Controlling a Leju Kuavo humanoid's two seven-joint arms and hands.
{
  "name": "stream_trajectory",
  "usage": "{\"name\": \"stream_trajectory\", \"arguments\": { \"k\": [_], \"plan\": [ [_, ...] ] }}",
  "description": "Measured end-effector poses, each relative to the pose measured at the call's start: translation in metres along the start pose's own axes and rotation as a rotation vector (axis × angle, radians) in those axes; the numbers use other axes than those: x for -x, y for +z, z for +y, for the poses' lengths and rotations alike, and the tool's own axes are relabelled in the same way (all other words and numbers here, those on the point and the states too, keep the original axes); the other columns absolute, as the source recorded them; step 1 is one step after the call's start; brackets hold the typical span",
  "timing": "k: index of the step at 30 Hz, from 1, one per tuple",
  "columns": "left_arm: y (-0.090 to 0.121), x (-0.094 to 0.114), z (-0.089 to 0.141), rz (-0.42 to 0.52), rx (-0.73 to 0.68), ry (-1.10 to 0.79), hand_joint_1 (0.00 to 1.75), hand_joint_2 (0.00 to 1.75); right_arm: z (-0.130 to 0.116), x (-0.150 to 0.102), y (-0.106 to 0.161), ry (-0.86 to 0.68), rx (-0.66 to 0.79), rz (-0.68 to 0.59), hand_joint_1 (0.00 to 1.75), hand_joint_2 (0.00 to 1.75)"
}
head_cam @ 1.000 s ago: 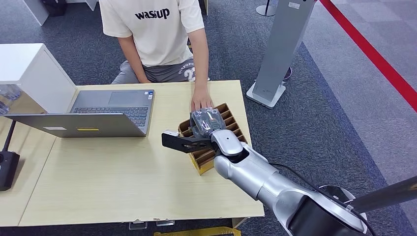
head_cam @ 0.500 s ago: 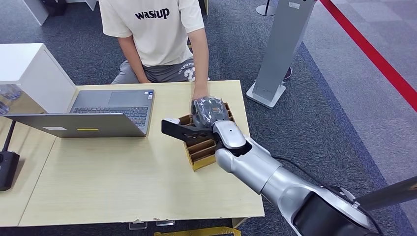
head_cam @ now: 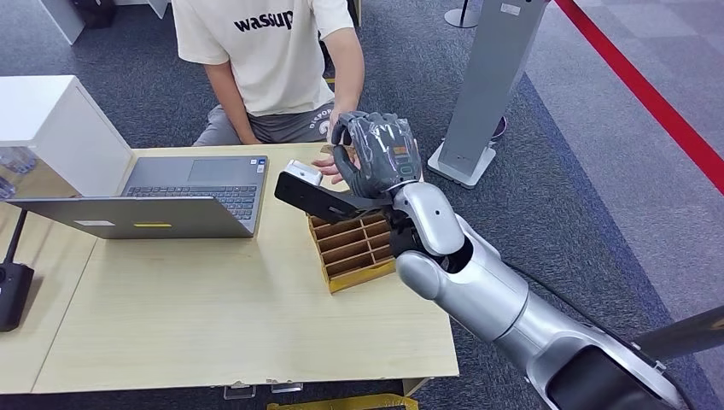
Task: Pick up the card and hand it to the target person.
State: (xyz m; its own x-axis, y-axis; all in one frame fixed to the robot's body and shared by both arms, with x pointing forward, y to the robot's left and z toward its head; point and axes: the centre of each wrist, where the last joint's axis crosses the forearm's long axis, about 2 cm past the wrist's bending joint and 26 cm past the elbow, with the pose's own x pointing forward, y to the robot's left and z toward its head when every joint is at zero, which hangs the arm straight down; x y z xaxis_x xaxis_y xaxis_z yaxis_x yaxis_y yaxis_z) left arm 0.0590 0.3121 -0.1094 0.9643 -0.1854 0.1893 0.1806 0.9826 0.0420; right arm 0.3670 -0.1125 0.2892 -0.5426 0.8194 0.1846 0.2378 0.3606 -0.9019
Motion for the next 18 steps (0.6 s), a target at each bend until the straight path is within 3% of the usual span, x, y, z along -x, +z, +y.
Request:
{"name": "stream_trajectory", "arguments": {
  "k": [6, 13, 17, 18],
  "plan": [
    [0.000, 0.000, 0.000, -0.004, 0.002, -0.002, 0.00, 1.75, -0.012, -0.004, 0.008, -0.026, 0.060, -0.037, 1.47, 1.75],
    [0.000, 0.000, -0.001, -0.008, 0.029, -0.010, 0.00, 1.75, -0.007, -0.002, 0.016, -0.050, 0.077, -0.053, 1.43, 1.75],
    [0.000, 0.000, -0.001, -0.006, 0.036, -0.016, 0.00, 0.00, -0.005, 0.000, 0.018, -0.054, 0.073, -0.050, 1.35, 1.75],
    [0.000, 0.000, -0.001, -0.006, 0.037, -0.015, 0.00, 0.00, -0.005, 0.000, 0.018, -0.055, 0.073, -0.048, 1.33, 1.75]
  ]
}}
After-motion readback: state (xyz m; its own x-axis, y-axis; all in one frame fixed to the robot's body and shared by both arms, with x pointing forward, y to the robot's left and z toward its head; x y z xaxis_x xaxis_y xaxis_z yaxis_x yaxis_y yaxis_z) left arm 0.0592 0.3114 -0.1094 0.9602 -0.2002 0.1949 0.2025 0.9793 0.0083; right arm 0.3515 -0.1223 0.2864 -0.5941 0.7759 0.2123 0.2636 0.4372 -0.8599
